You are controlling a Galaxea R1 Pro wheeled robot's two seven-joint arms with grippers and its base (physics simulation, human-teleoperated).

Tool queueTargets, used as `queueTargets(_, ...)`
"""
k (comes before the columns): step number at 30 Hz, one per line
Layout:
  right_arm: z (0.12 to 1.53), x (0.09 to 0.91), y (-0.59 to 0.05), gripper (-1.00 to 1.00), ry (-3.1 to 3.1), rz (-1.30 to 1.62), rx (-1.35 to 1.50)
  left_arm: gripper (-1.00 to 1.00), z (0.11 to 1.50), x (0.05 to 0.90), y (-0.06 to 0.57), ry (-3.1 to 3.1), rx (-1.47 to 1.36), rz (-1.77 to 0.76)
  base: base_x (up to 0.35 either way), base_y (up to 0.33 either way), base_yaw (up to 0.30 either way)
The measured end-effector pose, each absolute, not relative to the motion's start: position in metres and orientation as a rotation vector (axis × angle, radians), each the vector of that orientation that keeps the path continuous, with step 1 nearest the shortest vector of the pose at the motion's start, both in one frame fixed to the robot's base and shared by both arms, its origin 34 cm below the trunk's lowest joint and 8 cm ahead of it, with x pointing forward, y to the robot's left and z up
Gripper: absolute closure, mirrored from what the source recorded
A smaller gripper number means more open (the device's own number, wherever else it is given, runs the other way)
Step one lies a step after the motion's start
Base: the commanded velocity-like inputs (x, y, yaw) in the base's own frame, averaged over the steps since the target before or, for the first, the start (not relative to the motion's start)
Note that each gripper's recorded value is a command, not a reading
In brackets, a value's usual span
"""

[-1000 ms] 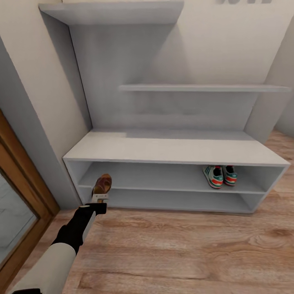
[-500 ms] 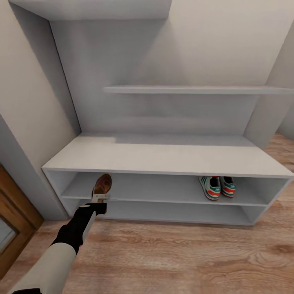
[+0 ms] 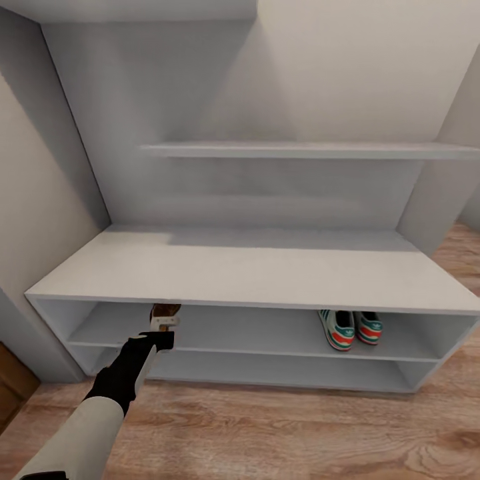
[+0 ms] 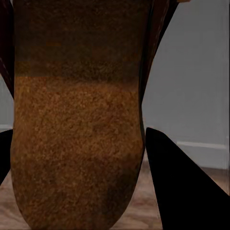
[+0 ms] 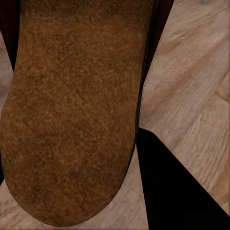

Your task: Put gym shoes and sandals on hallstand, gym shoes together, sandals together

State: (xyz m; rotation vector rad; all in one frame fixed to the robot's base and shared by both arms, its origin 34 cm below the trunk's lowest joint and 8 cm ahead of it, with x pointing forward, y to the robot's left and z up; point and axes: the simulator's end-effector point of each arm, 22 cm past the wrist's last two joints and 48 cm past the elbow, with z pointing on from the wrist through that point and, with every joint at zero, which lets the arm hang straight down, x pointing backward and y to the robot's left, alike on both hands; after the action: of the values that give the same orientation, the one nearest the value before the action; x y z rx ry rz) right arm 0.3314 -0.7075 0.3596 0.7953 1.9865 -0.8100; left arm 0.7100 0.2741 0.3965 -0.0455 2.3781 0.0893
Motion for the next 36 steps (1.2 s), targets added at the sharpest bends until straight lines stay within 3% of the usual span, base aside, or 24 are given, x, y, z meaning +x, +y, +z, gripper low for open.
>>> queueTargets(36, 0.3594, 0.3314, -0.7075, 1.00, 1.987, -0.810, 0.796, 1.00, 0.3974, 0.7110, 0.2726, 2.374, -0.041, 0.079, 0.081, -0.021, 0.000)
